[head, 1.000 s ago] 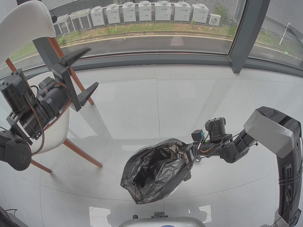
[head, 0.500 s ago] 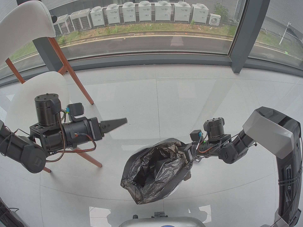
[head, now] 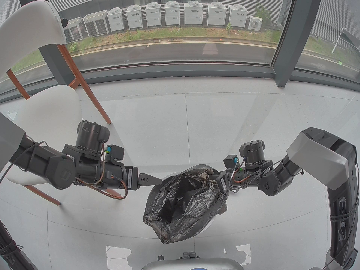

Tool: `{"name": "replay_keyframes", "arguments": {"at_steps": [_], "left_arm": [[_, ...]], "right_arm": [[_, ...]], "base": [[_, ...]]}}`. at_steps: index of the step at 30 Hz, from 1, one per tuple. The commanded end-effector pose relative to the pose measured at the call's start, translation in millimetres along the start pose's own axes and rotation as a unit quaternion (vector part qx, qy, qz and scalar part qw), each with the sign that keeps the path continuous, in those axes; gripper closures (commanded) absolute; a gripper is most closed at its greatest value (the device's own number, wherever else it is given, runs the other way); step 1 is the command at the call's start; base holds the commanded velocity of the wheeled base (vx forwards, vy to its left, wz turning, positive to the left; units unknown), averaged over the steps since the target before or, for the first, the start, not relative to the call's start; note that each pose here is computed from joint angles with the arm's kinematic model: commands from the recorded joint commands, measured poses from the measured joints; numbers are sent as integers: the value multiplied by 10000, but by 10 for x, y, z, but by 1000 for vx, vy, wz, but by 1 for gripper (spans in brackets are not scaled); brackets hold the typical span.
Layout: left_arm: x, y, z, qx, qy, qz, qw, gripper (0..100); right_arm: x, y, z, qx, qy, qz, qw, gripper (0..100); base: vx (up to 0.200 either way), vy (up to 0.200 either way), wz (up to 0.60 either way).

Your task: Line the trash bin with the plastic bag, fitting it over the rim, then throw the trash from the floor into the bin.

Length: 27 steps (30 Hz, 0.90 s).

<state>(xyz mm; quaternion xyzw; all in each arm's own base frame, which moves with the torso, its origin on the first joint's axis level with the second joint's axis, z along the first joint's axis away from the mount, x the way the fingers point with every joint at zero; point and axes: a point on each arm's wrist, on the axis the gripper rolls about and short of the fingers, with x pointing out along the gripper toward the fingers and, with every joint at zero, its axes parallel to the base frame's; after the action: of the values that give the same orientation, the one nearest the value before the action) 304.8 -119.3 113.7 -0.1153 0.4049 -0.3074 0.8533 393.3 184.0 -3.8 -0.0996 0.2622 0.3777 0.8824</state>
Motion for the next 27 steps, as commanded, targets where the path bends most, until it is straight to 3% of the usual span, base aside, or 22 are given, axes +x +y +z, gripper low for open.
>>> {"name": "replay_keyframes", "arguments": {"at_steps": [1,6,9,12,27], "left_arm": [[402,49,-5,465,395,385,9974,0],[498,55,46,485,287,382,9977,0],[621,118,26,461,361,490,9971,0],[762,165,81,538,158,727,9958,0],[1144,415,-35,506,232,865,9947,0]], "right_arm": [[17,26,-4,-11,13,-12,10000,100],[18,25,2,-23,-1,-15,10000,100],[14,25,8,-18,-8,-16,10000,100],[1,19,24,-29,-31,-19,10000,100],[11,1,26,-48,-132,-52,9999,100]], "base": [[0,0,0],[0,0,0],[0,0,0],[0,0,0],[0,0,0]]}}
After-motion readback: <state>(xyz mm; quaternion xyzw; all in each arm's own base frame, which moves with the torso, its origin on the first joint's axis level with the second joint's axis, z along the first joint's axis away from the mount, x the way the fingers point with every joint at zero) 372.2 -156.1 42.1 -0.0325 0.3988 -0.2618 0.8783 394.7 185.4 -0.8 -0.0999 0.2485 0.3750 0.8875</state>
